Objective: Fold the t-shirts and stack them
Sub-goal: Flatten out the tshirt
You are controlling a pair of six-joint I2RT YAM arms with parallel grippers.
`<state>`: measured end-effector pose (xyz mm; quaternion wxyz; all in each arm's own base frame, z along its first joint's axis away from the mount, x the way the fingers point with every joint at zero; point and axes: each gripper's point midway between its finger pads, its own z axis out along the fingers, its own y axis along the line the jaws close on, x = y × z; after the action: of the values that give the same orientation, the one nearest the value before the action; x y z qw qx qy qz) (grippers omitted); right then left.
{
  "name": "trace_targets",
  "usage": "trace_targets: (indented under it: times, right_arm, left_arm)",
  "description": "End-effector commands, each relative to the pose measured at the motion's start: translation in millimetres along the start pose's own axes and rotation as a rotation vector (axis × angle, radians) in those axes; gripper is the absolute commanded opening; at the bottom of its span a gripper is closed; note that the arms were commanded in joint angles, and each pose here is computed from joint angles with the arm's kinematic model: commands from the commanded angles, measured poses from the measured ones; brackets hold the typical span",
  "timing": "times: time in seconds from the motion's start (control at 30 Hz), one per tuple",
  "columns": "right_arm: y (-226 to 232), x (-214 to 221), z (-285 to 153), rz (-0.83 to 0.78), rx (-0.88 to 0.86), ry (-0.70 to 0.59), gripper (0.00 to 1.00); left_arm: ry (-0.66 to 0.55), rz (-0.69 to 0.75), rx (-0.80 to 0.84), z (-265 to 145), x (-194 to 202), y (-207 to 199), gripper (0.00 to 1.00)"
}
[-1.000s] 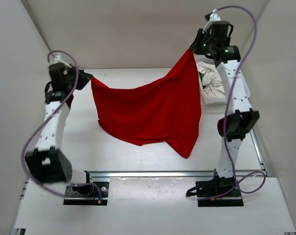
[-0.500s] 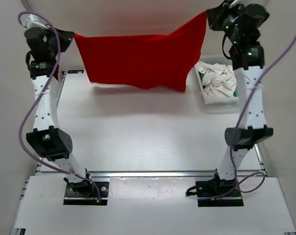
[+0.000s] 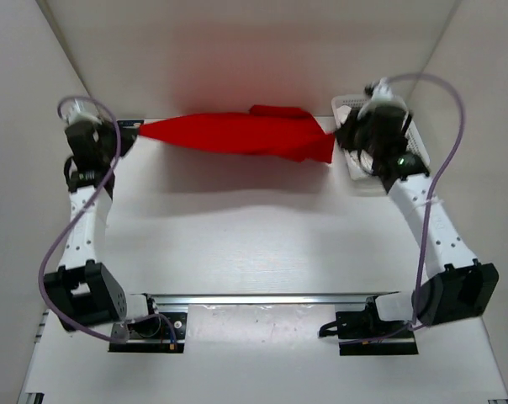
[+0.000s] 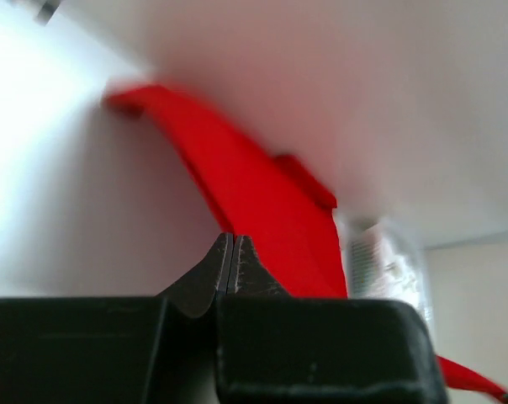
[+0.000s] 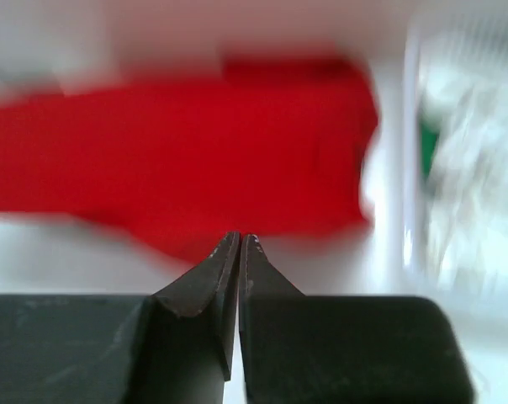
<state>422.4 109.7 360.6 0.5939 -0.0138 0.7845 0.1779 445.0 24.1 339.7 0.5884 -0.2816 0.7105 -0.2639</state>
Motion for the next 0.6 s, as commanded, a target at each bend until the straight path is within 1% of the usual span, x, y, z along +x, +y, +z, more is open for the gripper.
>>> trace_targets:
  times: [0.0,0.03,0.1,0.13,0.2,0.23,0.3,0.43,0.47,0.53,0.57]
  right_arm:
    - [-9,77,-29,0.048,0.021,0.074,0.0]
    - [-14,93,-32,0.052,0.038,0.097,0.0]
    - [-18,154,-48,0.088,0.034,0.216,0.0]
    - [-18,168,-53,0.101,0.031,0.246,0.0]
    - [-21,223,-73,0.161,0.042,0.371,0.0]
    - [-17,234,-82,0.179,0.036,0.399,0.0]
    - [-12,269,-102,0.208,0.039,0.492,0.0]
    - [5,307,-143,0.28,0.026,0.612,0.0]
    - [9,307,-150,0.288,0.01,0.6,0.0]
    - [18,316,-171,0.334,-0.012,0.622,0.0]
    - [18,315,-174,0.346,-0.007,0.615,0.0]
  left_arm:
    - [0.007,0.031,-0.085,-29,41,50,0.0]
    - [-0.006,0.026,-0.099,-40,45,60,0.0]
    - [0.064,-0.002,-0.163,-62,96,100,0.0]
    - [0.065,-0.002,-0.182,-67,105,110,0.0]
    - [0.127,-0.013,-0.245,-85,149,142,0.0]
    - [0.155,-0.03,-0.281,-93,165,158,0.0]
    - [0.189,-0.057,-0.29,-102,182,170,0.0]
    - [0.32,-0.076,-0.333,-122,220,194,0.0]
    - [0.327,-0.075,-0.335,-125,222,196,0.0]
    - [0.353,-0.098,-0.353,-135,230,204,0.0]
    - [0.343,-0.08,-0.343,-136,227,203,0.0]
